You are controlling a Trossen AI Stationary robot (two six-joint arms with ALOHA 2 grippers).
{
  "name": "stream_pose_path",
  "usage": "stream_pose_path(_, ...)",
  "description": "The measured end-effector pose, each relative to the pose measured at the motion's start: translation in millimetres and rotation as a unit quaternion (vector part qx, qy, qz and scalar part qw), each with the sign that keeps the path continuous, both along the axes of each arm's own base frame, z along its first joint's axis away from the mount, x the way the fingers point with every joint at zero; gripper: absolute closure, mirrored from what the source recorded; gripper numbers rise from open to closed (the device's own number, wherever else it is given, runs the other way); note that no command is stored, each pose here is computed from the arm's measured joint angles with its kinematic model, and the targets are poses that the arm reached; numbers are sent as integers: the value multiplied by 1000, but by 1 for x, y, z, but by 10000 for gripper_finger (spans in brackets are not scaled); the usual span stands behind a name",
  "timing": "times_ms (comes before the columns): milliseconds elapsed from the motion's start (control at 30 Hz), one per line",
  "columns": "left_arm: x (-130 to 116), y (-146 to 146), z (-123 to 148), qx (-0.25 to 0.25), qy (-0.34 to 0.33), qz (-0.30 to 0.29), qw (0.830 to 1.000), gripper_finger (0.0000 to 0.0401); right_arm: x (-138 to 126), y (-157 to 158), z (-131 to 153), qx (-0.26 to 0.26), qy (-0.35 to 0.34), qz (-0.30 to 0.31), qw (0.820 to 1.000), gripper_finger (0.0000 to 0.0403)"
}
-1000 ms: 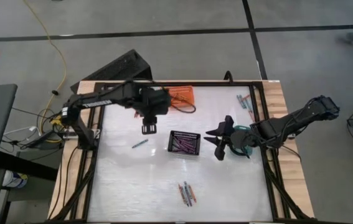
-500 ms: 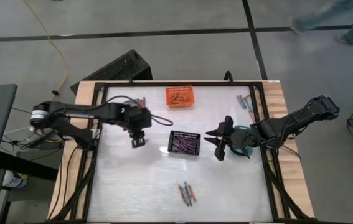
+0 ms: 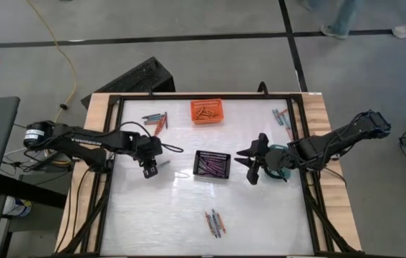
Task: Sort crayons
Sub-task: Put the light blue green crayon into the green bin
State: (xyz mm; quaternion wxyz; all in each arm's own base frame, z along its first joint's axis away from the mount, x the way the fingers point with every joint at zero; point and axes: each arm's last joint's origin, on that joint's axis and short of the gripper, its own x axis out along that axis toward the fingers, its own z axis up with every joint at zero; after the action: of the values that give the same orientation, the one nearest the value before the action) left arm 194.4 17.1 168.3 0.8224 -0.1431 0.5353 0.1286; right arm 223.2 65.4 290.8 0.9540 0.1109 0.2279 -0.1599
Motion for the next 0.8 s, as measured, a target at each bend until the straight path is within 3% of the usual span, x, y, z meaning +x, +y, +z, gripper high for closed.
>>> stream_pose_path(200,-5,-6,-16,-9,-9,0,1000,263,0,0,0,3,-1,-1,1000,291)
stream_pose_path(467,1,-16,-14,-6,-43,-12,999,263,0,0,0,5,-1,-2,1000,291)
stream_pose_path(800,9,-28,-27,55,-25,-14,998,263,2,-5,-1,5,2,-11,1000,291)
